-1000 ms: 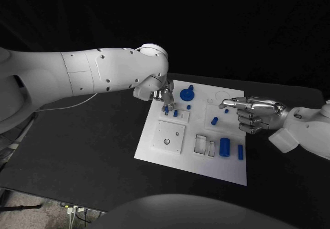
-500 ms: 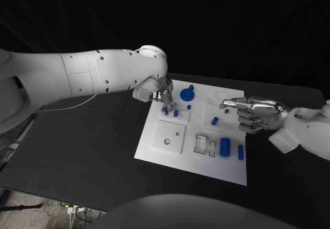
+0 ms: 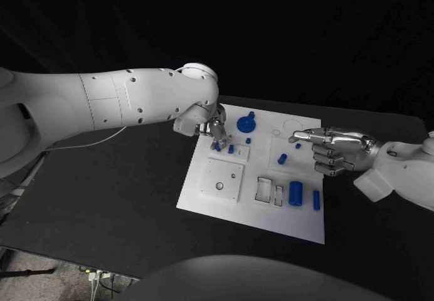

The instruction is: Assemble the parts on the task board

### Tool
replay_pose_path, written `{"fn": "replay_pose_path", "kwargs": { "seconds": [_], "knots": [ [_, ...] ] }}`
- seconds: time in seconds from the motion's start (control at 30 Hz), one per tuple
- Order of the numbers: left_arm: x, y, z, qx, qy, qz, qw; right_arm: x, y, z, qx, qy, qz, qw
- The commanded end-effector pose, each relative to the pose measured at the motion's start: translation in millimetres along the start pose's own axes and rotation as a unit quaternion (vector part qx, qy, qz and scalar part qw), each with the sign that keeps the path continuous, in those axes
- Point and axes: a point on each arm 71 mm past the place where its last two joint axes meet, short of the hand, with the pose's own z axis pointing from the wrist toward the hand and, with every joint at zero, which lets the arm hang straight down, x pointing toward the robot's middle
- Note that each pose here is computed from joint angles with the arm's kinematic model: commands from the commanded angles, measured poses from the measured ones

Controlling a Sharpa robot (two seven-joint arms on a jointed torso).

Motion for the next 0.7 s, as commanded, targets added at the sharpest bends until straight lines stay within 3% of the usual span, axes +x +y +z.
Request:
{"fn": "replay_pose_path", "kwargs": {
  "seconds": [0.03,0.7],
  "knots": [
    [0.1,12.1,-0.6,-0.086,-0.005,0.000,0.996,1.7,0.1,0.1,-0.005,0.010,0.000,1.000],
    [2.5,11.2,-2.1,-0.085,-0.024,0.003,0.996,1.0,-0.8,-0.7,-0.006,0.010,0.001,1.000]
  ]
}}
